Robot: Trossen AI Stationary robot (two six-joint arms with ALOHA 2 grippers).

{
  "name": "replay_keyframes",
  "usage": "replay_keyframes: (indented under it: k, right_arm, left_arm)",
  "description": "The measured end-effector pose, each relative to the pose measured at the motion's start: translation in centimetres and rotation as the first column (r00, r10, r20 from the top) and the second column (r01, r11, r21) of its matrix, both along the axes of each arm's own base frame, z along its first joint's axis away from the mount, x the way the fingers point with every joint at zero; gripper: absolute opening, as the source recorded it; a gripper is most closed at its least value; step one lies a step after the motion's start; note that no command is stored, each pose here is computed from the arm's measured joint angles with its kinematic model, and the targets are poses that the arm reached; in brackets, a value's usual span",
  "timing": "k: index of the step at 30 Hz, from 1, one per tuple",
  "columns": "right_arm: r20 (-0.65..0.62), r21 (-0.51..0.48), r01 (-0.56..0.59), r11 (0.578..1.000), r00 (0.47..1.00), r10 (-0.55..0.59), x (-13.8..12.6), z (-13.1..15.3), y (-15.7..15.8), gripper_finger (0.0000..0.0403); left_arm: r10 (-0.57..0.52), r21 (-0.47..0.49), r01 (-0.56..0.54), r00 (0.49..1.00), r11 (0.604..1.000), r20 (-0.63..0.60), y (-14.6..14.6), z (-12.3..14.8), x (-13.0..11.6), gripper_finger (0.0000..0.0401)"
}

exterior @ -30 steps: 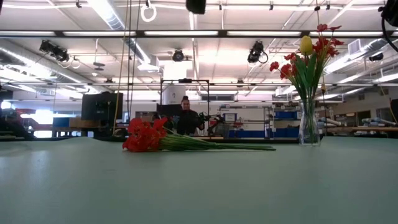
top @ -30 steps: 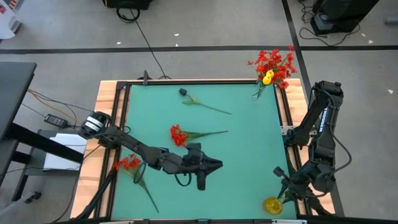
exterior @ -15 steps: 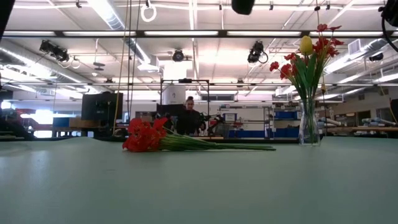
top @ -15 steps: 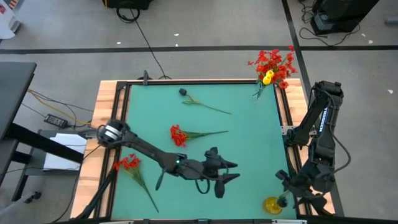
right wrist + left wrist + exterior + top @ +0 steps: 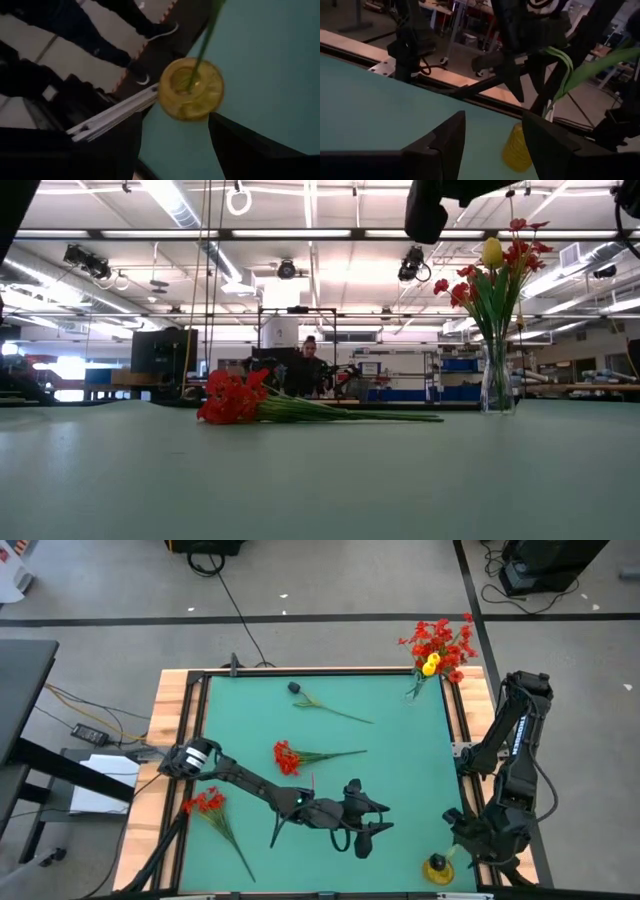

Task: Sort flowers into vase by color
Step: Put the bottom black flower into the yellow vase

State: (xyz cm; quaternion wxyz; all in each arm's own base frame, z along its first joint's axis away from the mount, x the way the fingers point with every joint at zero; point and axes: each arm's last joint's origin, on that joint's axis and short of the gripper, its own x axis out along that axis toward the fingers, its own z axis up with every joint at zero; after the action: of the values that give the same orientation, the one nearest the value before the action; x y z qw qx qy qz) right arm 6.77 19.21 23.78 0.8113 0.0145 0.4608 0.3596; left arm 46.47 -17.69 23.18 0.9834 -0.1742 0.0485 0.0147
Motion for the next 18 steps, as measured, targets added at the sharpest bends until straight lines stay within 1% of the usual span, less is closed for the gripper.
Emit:
replay_keyframes:
  k: [4,6,8,11,14,17,18]
  right_arm:
    - [0.087,-0.027,-0.085,0.996,0.992,0.087,0.3,-0.2,0.9,0.0243]
    - [0.127,-0.040,-0.130,0.991,0.983,0.135,0.4,-0.2,1.2,0.0253]
    - [0.158,-0.056,-0.145,0.988,0.976,0.152,0.5,-0.2,1.2,0.0267]
    - [0.176,-0.077,-0.126,0.989,0.975,0.138,0.9,-0.2,1.0,0.0293]
    - [0.161,-0.092,-0.112,0.989,0.979,0.126,1.3,-0.4,0.7,0.0317]
    - [0.149,-0.124,-0.093,0.988,0.983,0.111,1.8,-0.6,0.2,0.0323]
    - [0.203,-0.179,-0.018,0.984,0.978,0.054,2.3,-0.8,-0.3,0.0322]
  left_arm:
    - [-0.001,-0.007,0.000,1.000,1.000,-0.015,-0.1,-0.4,0.0,0.0202]
    - [0.000,-0.003,0.000,1.000,1.000,-0.030,-0.1,-0.5,0.0,0.0202]
    - [0.001,0.000,-0.001,0.999,1.000,-0.038,-0.1,-0.6,0.0,0.0202]
    - [0.001,0.002,-0.001,0.999,1.000,-0.044,0.0,-0.7,0.0,0.0201]
    - [0.005,-0.003,-0.006,0.998,1.000,-0.055,0.1,-0.8,0.1,0.0201]
    - [0.008,-0.003,-0.008,0.998,1.000,-0.056,0.2,-0.8,0.1,0.0201]
    - [0.010,-0.003,-0.010,0.998,1.000,-0.056,0.3,-0.8,0.1,0.0201]
